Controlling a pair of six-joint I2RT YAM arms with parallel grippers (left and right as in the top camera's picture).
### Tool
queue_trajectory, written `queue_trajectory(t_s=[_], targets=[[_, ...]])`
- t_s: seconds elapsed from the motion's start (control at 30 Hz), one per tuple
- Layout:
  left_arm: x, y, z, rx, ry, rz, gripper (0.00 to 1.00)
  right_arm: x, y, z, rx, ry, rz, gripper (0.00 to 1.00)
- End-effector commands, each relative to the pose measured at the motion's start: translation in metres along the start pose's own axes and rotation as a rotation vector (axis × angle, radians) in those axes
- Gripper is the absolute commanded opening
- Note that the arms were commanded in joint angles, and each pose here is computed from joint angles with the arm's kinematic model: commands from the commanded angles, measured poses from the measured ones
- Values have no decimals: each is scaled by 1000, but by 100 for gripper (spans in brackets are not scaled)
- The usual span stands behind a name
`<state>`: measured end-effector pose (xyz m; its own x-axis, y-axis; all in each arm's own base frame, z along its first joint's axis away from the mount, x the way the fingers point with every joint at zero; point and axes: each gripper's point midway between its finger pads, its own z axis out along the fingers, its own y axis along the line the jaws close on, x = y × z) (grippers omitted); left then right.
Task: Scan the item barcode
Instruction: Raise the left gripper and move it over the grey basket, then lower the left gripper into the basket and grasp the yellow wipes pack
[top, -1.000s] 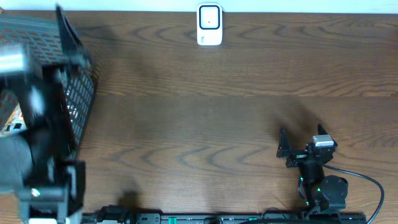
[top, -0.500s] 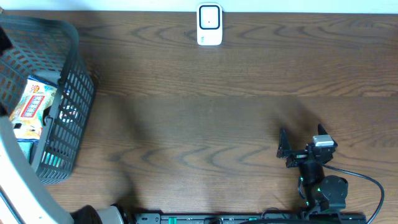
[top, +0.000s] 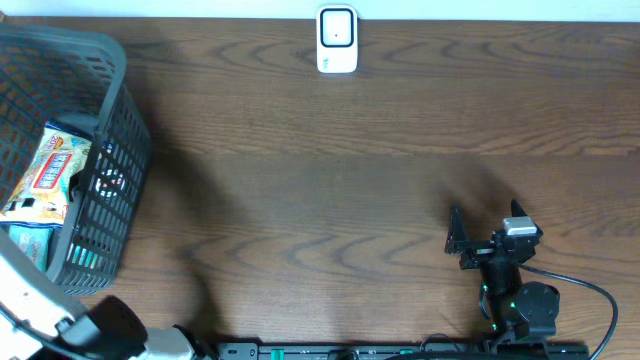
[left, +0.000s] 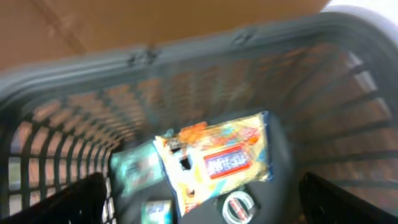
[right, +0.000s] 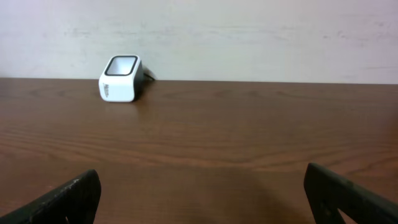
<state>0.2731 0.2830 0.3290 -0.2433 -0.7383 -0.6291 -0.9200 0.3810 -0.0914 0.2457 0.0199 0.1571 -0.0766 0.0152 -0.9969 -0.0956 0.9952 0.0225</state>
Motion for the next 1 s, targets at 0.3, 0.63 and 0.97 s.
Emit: queue_trajectory(t_s=[0.3, 0.63, 0.97], targets=[[70, 35, 92, -279, 379, -153, 98, 1, -1, 0, 3, 3, 11, 99], [98, 41, 120, -334, 472, -132, 98, 1, -1, 0, 3, 3, 11, 99], [114, 63, 131, -346, 546, -103, 98, 1, -1, 0, 3, 3, 11, 99]])
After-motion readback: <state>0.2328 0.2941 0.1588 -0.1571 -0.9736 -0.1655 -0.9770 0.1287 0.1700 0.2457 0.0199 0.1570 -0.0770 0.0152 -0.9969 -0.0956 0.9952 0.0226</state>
